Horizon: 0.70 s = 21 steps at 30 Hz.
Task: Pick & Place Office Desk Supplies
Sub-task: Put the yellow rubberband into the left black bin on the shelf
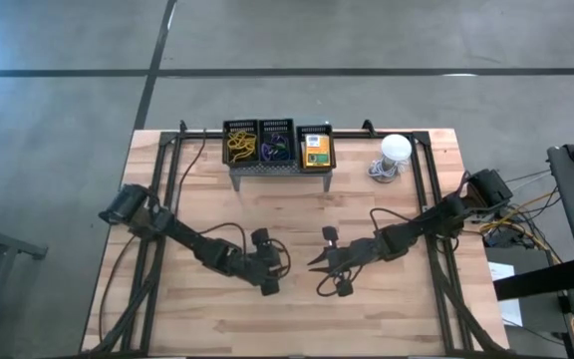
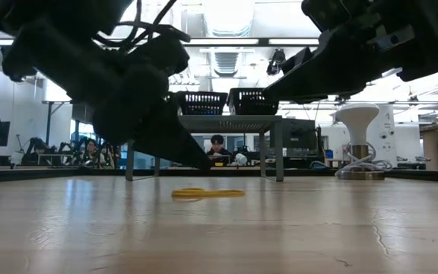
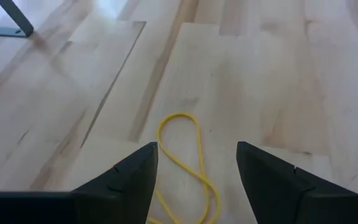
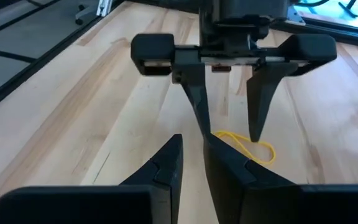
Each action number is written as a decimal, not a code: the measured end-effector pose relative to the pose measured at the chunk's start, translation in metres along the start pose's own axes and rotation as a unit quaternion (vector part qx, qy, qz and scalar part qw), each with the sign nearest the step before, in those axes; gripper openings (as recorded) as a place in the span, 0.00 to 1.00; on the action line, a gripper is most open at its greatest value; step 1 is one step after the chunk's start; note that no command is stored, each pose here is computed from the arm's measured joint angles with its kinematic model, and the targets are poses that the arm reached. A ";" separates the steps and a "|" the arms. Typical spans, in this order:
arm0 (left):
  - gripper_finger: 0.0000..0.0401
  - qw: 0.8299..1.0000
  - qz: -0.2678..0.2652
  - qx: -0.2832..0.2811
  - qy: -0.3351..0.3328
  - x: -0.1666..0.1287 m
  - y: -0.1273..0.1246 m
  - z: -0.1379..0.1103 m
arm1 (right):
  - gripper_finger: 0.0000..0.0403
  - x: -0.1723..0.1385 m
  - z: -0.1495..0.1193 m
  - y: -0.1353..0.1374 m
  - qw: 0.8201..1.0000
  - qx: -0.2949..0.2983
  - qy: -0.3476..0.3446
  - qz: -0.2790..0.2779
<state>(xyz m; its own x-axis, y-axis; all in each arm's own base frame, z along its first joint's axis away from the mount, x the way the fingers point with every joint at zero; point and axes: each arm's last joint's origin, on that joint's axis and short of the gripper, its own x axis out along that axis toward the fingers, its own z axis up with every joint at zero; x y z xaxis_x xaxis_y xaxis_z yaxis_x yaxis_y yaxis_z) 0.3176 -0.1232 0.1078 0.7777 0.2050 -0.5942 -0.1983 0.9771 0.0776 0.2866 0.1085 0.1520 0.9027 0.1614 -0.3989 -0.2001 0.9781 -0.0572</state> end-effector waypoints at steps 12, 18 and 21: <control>0.54 0.999 -0.045 0.007 0.022 -0.005 -0.008 -0.013 | 0.13 -0.012 -0.009 0.007 0.999 0.015 0.039 0.013; 0.53 0.998 -0.037 -0.030 0.029 -0.005 -0.003 -0.019 | 0.13 -0.012 -0.015 0.006 0.999 0.018 0.018 -0.020; 0.54 0.997 -0.031 -0.061 0.028 -0.002 0.002 -0.019 | 0.13 -0.012 -0.018 0.005 0.999 0.015 0.023 -0.025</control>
<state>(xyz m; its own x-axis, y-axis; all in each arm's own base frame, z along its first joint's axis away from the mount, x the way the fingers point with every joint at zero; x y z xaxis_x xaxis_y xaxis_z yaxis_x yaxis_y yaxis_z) 0.3045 -0.1227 0.0942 0.7565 0.1366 -0.6396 -0.2239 0.9729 -0.0571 0.2676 0.1095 0.1405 0.8924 0.1071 -0.4383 -0.1435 0.9884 -0.0506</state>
